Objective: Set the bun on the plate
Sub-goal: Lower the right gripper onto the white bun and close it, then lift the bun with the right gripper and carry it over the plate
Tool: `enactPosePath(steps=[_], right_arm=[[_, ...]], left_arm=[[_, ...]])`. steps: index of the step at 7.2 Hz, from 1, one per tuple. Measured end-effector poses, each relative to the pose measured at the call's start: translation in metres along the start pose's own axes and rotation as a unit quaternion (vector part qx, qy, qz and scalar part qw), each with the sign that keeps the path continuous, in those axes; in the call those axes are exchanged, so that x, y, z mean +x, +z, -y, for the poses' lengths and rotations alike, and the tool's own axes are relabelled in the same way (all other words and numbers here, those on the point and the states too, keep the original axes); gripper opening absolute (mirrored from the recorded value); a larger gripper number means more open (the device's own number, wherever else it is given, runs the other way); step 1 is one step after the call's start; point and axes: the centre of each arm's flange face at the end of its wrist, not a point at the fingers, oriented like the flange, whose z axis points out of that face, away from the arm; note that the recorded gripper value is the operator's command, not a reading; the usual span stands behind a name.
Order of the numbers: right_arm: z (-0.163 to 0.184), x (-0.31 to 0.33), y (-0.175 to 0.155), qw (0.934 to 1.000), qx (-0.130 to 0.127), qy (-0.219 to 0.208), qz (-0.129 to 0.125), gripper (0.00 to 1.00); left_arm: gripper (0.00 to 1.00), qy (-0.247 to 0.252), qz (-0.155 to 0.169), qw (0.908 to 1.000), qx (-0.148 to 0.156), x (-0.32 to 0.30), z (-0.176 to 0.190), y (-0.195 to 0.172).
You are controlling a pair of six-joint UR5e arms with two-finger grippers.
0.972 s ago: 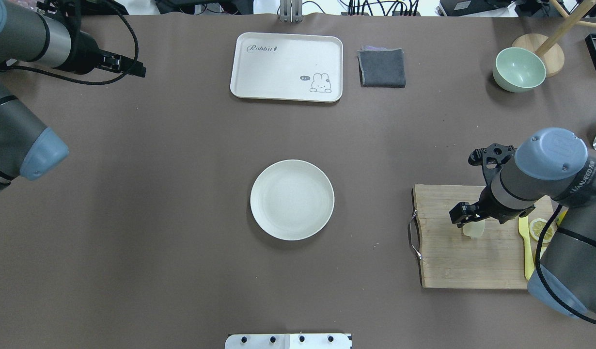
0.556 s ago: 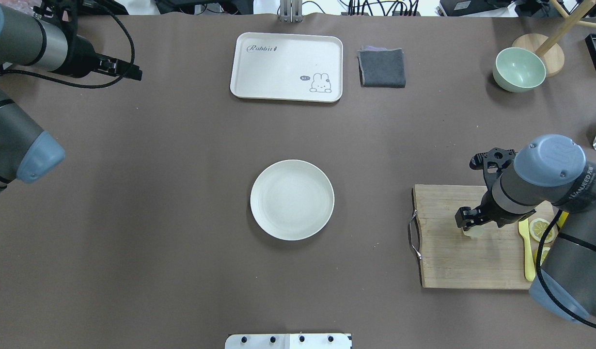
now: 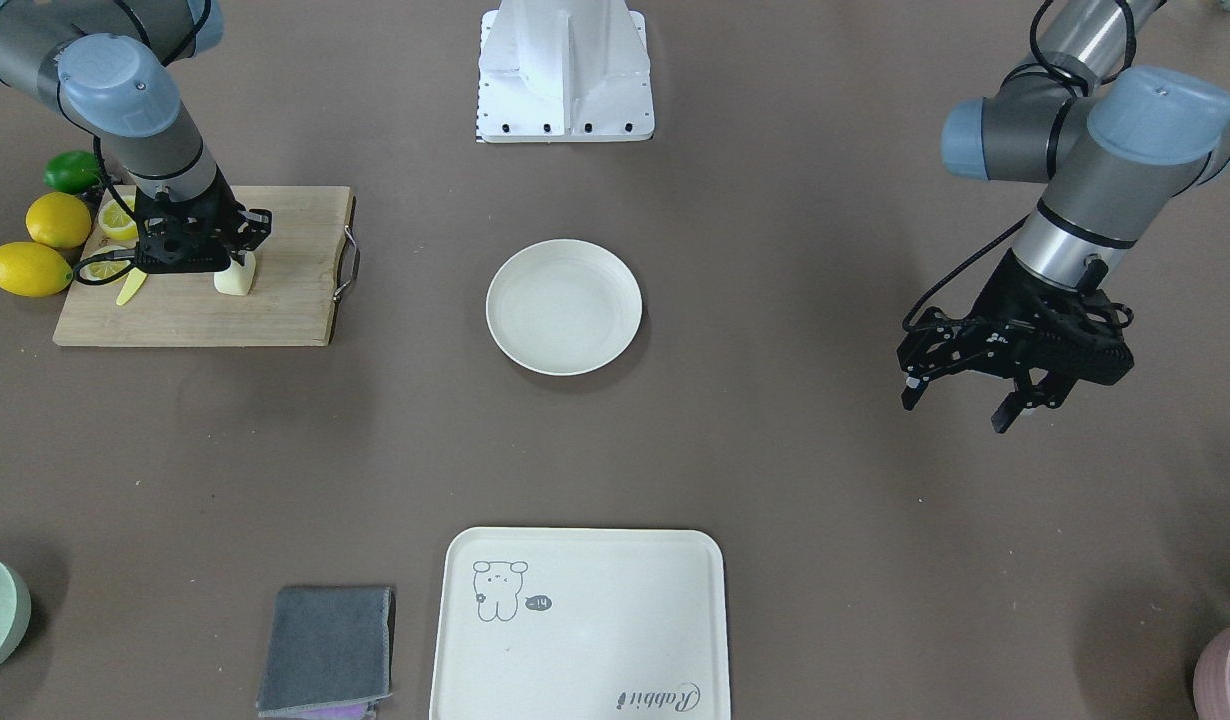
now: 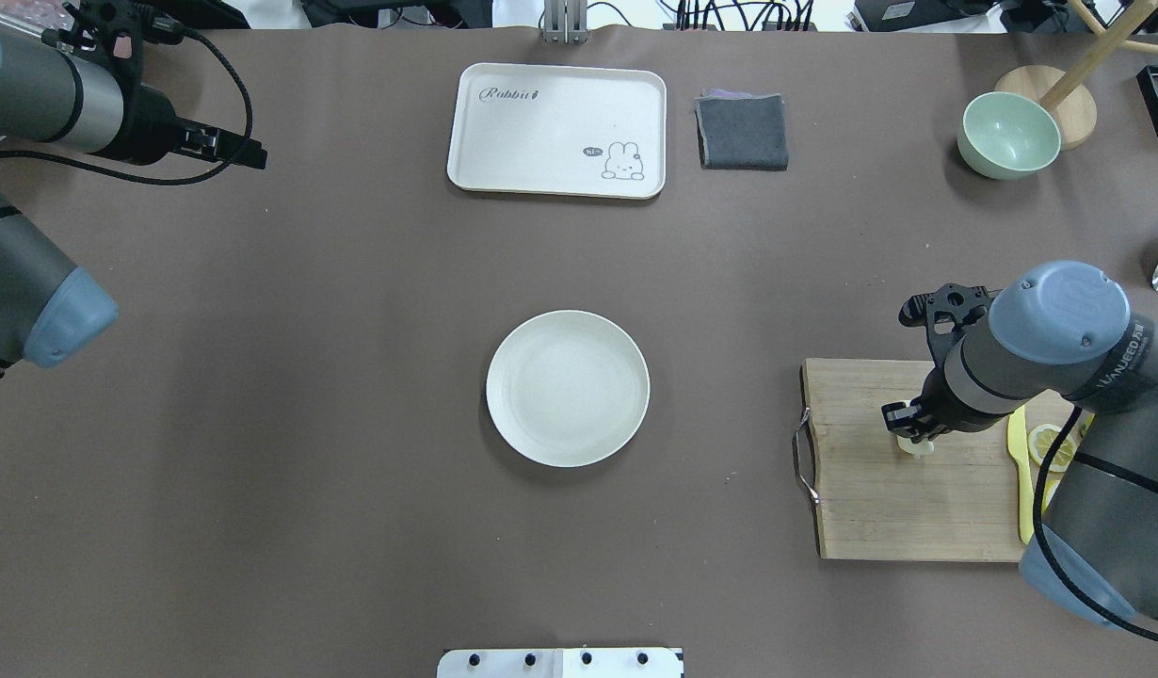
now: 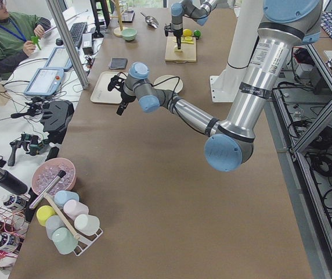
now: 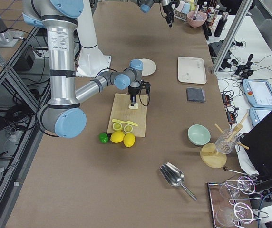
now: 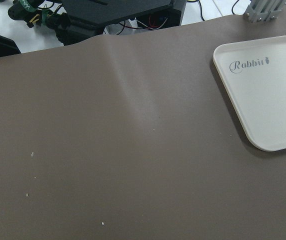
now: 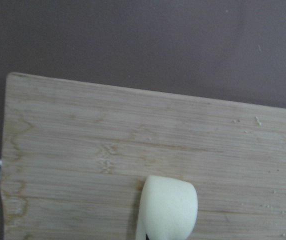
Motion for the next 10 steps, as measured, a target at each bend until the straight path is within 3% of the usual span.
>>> enactPosePath(steps=[1, 3, 6, 10], right_arm=[[0.004, -0.004, -0.010, 0.9999, 0.010, -0.002, 0.007, 0.00], [0.023, -0.018, -0.061, 0.9977, 0.052, 0.001, 0.044, 0.00], [0.064, -0.093, -0.129, 0.9874, 0.114, -0.023, 0.107, 0.00], [0.063, -0.201, -0.151, 0.9760, 0.146, -0.078, 0.141, 0.00]], left_arm=[[0.97, 0.000, -0.001, 1.0000, 0.000, 0.001, 0.000, 0.000], [0.97, 0.001, -0.003, 1.0000, -0.001, 0.004, -0.001, 0.001], [0.97, 0.005, -0.012, 0.9999, -0.004, 0.010, -0.003, 0.001], [0.97, 0.018, -0.027, 0.9994, -0.008, 0.026, -0.009, 0.012]])
